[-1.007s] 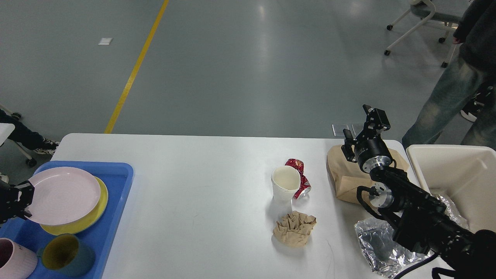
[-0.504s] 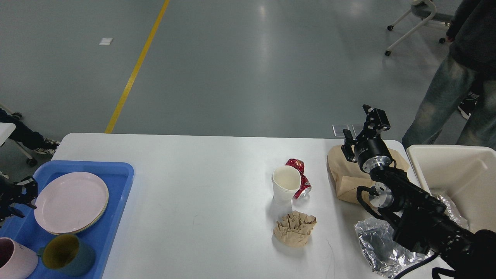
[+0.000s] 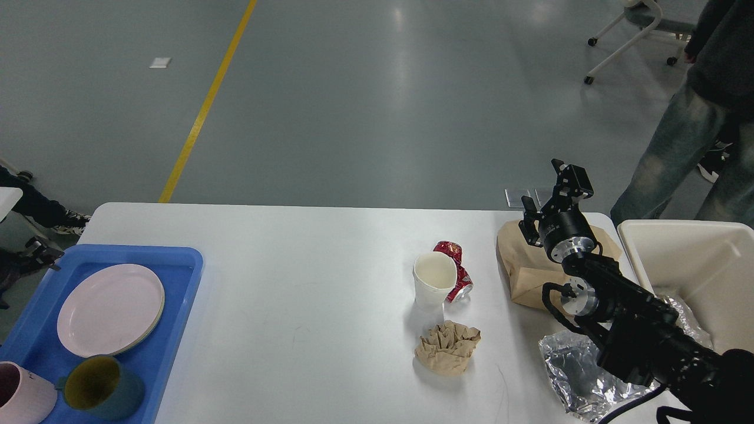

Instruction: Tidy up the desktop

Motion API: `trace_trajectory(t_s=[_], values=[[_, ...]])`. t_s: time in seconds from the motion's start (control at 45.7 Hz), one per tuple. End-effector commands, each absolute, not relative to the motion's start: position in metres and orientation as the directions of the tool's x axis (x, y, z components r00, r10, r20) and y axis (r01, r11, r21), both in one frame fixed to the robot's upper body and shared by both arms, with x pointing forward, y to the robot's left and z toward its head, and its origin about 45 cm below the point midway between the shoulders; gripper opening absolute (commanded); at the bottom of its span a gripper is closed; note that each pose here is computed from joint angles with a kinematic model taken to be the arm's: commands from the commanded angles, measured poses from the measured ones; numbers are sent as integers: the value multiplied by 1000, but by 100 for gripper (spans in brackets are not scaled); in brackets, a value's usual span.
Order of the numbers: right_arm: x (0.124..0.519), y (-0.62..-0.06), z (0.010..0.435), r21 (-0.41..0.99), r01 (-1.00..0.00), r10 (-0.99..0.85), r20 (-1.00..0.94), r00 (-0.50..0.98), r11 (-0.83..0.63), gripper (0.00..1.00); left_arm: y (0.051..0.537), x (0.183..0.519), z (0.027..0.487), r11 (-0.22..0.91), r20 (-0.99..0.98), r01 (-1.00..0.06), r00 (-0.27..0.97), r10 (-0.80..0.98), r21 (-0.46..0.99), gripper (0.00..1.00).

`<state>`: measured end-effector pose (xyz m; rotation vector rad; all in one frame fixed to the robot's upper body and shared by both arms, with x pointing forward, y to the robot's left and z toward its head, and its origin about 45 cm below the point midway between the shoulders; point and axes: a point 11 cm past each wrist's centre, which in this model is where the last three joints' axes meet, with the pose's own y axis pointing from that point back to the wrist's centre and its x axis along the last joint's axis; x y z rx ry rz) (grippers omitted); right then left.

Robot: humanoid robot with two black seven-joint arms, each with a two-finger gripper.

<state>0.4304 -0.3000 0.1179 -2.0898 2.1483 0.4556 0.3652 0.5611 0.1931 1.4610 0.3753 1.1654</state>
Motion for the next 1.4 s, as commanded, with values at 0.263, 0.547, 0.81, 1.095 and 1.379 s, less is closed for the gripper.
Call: trace_trajectory(t_s=[0.263, 0.547, 0.81, 1.095, 1.379], values=[[430, -300, 118, 137, -991, -958, -284, -46, 7, 100, 514, 408, 199, -45, 226, -635, 207, 952, 771, 96], [430, -300, 118, 136, -991, -957, -285, -45, 6, 100, 478, 437, 210, 103, -143, -825, 27, 989, 556, 96], [430, -300, 118, 137, -991, -958, -284, -46, 7, 100, 470, 451, 229, 109, -532, -953, -61, 845, 284, 96], [430, -300, 118, 137, -991, -958, -284, -46, 7, 100, 480, 456, 251, 41, -686, -990, -66, 725, 138, 96], [430, -300, 118, 137, -991, -958, -284, -46, 7, 100, 471, 470, 265, 23, -694, -990, -80, 715, 138, 96]])
